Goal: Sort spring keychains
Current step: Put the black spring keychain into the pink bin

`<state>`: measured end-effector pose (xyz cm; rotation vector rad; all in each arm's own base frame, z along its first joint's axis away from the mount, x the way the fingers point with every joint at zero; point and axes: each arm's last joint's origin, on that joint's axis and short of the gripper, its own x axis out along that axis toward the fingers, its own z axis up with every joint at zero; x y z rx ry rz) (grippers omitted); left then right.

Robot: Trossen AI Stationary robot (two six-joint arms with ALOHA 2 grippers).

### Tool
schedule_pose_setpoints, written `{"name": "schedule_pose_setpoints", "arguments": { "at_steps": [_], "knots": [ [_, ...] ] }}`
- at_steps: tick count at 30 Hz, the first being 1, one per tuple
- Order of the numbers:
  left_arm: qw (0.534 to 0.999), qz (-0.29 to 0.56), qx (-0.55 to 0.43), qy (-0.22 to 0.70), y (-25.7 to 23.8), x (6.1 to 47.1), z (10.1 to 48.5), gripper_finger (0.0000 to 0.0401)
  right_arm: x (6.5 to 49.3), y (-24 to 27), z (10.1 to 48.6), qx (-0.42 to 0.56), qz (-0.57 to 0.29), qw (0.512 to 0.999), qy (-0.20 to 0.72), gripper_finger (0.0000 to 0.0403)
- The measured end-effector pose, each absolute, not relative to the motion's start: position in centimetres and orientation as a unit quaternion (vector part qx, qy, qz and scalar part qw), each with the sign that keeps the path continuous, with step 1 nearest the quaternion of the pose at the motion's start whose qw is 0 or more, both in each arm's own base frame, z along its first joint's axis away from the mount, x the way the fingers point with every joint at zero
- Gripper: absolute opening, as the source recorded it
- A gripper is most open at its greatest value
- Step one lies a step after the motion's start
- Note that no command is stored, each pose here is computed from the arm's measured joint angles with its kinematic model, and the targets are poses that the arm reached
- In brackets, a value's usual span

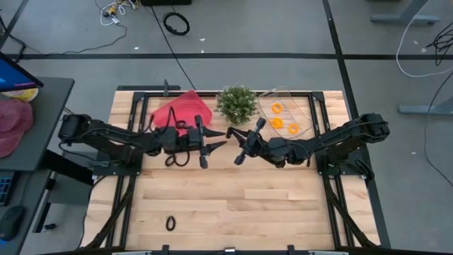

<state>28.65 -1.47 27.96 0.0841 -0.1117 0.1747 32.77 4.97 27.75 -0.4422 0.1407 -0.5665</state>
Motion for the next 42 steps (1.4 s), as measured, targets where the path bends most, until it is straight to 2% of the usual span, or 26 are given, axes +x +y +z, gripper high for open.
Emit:
{"name": "schedule_pose_setpoints", "arguments": {
  "at_steps": [29,33,40,42],
  "knots": [
    [0.99,0.132,0.038,-0.03,-0.8,30.0,26.9,0.0137,32.8,5.3,27.6,-0.209,-0.262,0.94,0.07,0.0],
    [0.989,0.14,0.038,-0.03,-0.8,30.0,26.9,0.0112,32.8,5.3,27.6,-0.208,-0.261,0.94,0.07,0.0],
    [0.988,0.142,0.053,-0.024,-0.8,30.0,26.8,0.0017,32.8,5.3,27.5,-0.209,-0.262,0.939,0.072,0.0],
    [0.988,0.142,0.055,-0.02,-0.8,30.0,26.8,0.0014,32.8,5.2,27.5,-0.209,-0.262,0.939,0.073,0.0]
  ]
}}
